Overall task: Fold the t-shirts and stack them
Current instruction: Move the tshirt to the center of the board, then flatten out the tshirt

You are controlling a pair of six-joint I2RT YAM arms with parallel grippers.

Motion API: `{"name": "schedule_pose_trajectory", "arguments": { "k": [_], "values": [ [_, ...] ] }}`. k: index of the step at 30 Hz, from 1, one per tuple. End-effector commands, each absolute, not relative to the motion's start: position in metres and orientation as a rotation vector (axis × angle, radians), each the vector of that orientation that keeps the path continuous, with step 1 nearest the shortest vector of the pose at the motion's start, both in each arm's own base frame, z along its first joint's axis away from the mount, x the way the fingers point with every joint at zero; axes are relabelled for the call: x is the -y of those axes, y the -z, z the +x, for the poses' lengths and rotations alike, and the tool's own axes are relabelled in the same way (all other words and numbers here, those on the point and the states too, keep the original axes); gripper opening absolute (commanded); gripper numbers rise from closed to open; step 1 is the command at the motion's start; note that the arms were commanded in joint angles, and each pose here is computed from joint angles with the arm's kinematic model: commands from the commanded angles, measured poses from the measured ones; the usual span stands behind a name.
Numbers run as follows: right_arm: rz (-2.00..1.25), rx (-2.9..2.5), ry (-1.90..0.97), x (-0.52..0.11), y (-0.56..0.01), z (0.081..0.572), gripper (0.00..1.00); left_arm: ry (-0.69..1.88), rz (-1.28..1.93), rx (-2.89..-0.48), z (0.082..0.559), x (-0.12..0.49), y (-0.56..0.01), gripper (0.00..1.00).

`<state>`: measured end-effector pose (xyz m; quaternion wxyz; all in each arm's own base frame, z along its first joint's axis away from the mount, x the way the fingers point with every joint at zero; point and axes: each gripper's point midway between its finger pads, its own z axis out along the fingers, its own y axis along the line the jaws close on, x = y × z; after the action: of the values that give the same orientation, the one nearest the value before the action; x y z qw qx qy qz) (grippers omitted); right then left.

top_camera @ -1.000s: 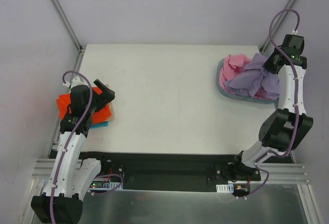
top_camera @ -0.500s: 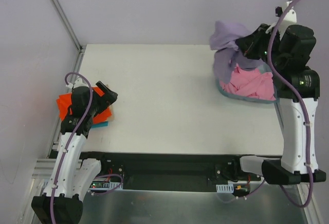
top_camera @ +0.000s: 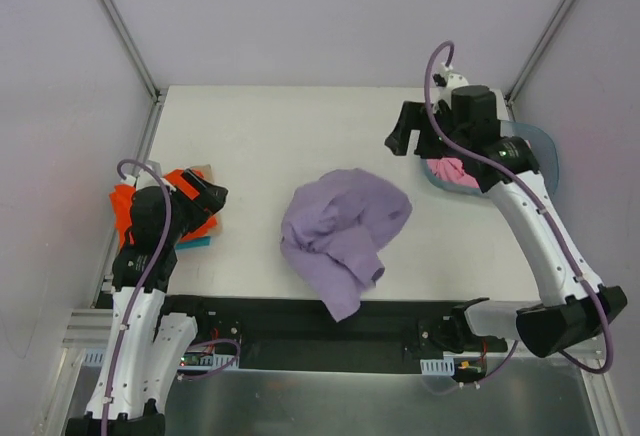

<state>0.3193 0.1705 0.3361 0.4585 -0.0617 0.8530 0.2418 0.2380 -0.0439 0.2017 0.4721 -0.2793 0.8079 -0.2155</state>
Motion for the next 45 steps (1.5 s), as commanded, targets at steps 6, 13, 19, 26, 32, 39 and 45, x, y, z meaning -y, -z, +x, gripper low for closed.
{"name": "schedule_pose_trajectory", "arguments": {
  "k": [6, 13, 19, 26, 32, 39, 45],
  "values": [
    [-0.192, -2.301, -0.412, -0.170, -0.218, 0.271, 0.97, 0.623, -0.740, -2.112, 0.229, 0.061, -0.169, 1.00],
    [-0.354, -2.578, -0.391, -0.198, -0.126, 0.190, 0.97, 0.715, -0.763, -2.287, 0.220, 0.080, -0.132, 0.99],
    [-0.354, -2.790, -0.371, -0.204, -0.081, 0.125, 0.98, 0.745, -0.743, -2.373, 0.214, 0.092, -0.114, 0.99],
    [-0.255, -2.892, -0.222, -0.177, -0.046, 0.103, 0.87, 0.784, -0.662, -2.515, 0.194, 0.120, -0.090, 0.99],
    [-0.292, -2.893, -0.178, -0.182, -0.036, 0.111, 0.64, 0.757, -0.625, -2.594, 0.182, 0.135, -0.075, 0.99],
    [-0.271, -2.728, 0.020, -0.167, -0.079, 0.148, 0.06, 0.752, -0.587, -2.628, 0.182, 0.139, -0.072, 0.99],
    [-0.217, -2.549, 0.097, -0.157, -0.144, 0.195, 0.01, 0.750, -0.584, -2.629, 0.185, 0.141, -0.075, 0.99]
  ]
}}
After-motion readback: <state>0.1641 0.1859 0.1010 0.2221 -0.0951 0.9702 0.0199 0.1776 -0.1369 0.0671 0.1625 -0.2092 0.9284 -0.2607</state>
